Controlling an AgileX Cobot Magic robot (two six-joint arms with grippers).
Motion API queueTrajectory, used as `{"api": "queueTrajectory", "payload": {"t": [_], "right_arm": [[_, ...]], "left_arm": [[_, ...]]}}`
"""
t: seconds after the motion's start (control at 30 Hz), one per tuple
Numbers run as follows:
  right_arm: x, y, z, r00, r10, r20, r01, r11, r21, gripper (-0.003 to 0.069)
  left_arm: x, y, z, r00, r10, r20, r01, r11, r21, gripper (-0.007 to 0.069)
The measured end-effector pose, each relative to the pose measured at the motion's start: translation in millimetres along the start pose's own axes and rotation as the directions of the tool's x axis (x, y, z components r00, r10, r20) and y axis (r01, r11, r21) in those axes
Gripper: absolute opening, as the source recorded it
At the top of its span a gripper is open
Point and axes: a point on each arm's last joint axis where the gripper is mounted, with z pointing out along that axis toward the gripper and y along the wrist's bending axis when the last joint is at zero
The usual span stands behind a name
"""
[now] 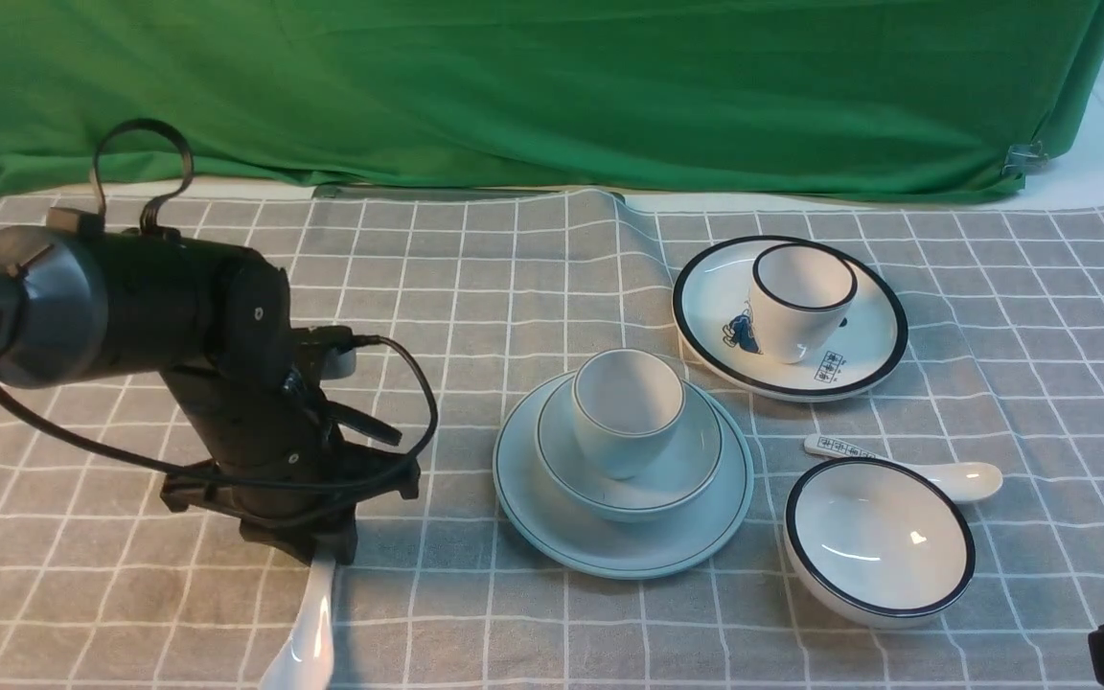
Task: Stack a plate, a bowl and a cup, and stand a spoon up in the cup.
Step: Use the left arm to grab a blue soup spoon, then use the left arm to put the blue soup spoon into the blue teacup in the middle
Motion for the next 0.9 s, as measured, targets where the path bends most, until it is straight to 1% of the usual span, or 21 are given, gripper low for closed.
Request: {"api": "queueTrajectory", "payload": {"t": [0.07, 0.2, 0.27, 0.3, 0.33, 0.37, 0.4, 0.43, 0.47, 0.5, 0.57, 0.6, 0.63, 0.67, 0.77, 0.87, 0.9], "right_arm": [[0.0, 0.0, 0.0, 1.000, 0.000, 0.000, 0.000, 1.000, 0.000, 0.0053], [0.0, 0.0, 0.0, 1.000, -0.002, 0.000, 0.002, 1.000, 0.000, 0.0055], [0.0, 0.0, 0.0, 1.000, -0.003, 0.000, 0.003, 1.000, 0.000, 0.0059], [0.0, 0.0, 0.0, 1.000, -0.003, 0.000, 0.003, 1.000, 0.000, 0.0060], [0.0, 0.0, 0.0, 1.000, -0.003, 0.000, 0.003, 1.000, 0.000, 0.0062], [0.0, 0.0, 0.0, 1.000, -0.003, 0.000, 0.003, 1.000, 0.000, 0.0063], [0.0, 0.0, 0.0, 1.000, -0.003, 0.000, 0.003, 1.000, 0.000, 0.0064], [0.0, 0.0, 0.0, 1.000, -0.003, 0.000, 0.003, 1.000, 0.000, 0.0064], [0.0, 0.0, 0.0, 1.000, -0.003, 0.000, 0.003, 1.000, 0.000, 0.0066], [0.0, 0.0, 0.0, 1.000, -0.003, 0.000, 0.003, 1.000, 0.000, 0.0066], [0.0, 0.0, 0.0, 1.000, -0.003, 0.000, 0.003, 1.000, 0.000, 0.0066], [0.0, 0.0, 0.0, 1.000, -0.003, 0.000, 0.003, 1.000, 0.000, 0.0066], [0.0, 0.0, 0.0, 1.000, -0.003, 0.000, 0.003, 1.000, 0.000, 0.0066], [0.0, 0.0, 0.0, 1.000, -0.003, 0.000, 0.003, 1.000, 0.000, 0.0067], [-0.1, 0.0, 0.0, 1.000, -0.003, 0.001, 0.003, 1.000, 0.000, 0.0067], [-0.1, 0.0, 0.0, 1.000, -0.004, 0.001, 0.004, 1.000, 0.000, 0.0067], [-0.1, 0.0, 0.0, 1.000, -0.004, 0.001, 0.004, 1.000, 0.000, 0.0067]], "left_arm": [[-0.9, -0.7, -12.5, 1.000, 0.020, 0.023, -0.020, 1.000, 0.003, 0.0128], [-8.7, -6.6, -53.0, 0.985, 0.056, 0.161, -0.064, 0.997, 0.045, 0.0128], [-18.9, -18.9, -96.2, 0.932, 0.058, 0.359, -0.112, 0.985, 0.133, 0.0128], [-20.0, -23.1, -108.5, 0.908, 0.057, 0.414, -0.133, 0.979, 0.157, 0.0128], [-22.3, -28.6, -120.2, 0.876, 0.060, 0.479, -0.163, 0.971, 0.176, 0.0128], [-22.5, -39.9, -143.8, 0.801, 0.060, 0.596, -0.223, 0.953, 0.204, 0.0128], [-21.9, -47.0, -154.2, 0.756, 0.060, 0.651, -0.258, 0.943, 0.212, 0.0128], [-21.8, -50.6, -156.4, 0.744, 0.063, 0.665, -0.268, 0.940, 0.211, 0.0128], [-17.7, -70.2, -173.6, 0.627, 0.080, 0.775, -0.360, 0.912, 0.197, 0.0128], [-17.8, -73.6, -175.7, 0.602, 0.081, 0.794, -0.374, 0.908, 0.191, 0.0128], [-16.8, -90.0, -175.9, 0.536, 0.096, 0.839, -0.427, 0.888, 0.171, 0.0128], [-16.9, -91.7, -175.4, 0.532, 0.095, 0.841, -0.430, 0.886, 0.171, 0.0128], [-17.5, -97.5, -173.3, 0.505, 0.111, 0.856, -0.450, 0.880, 0.152, 0.0128], [-19.9, -110.2, -167.9, 0.449, 0.119, 0.886, -0.483, 0.866, 0.129, 0.0128], [-26.0, -124.7, -156.1, 0.383, 0.115, 0.917, -0.509, 0.854, 0.106, 0.0128], [-31.8, -130.8, -144.7, 0.356, 0.115, 0.928, -0.515, 0.852, 0.092, 0.0128], [-34.0, -133.1, -138.1, 0.357, 0.117, 0.927, -0.515, 0.852, 0.091, 0.0128]]}}
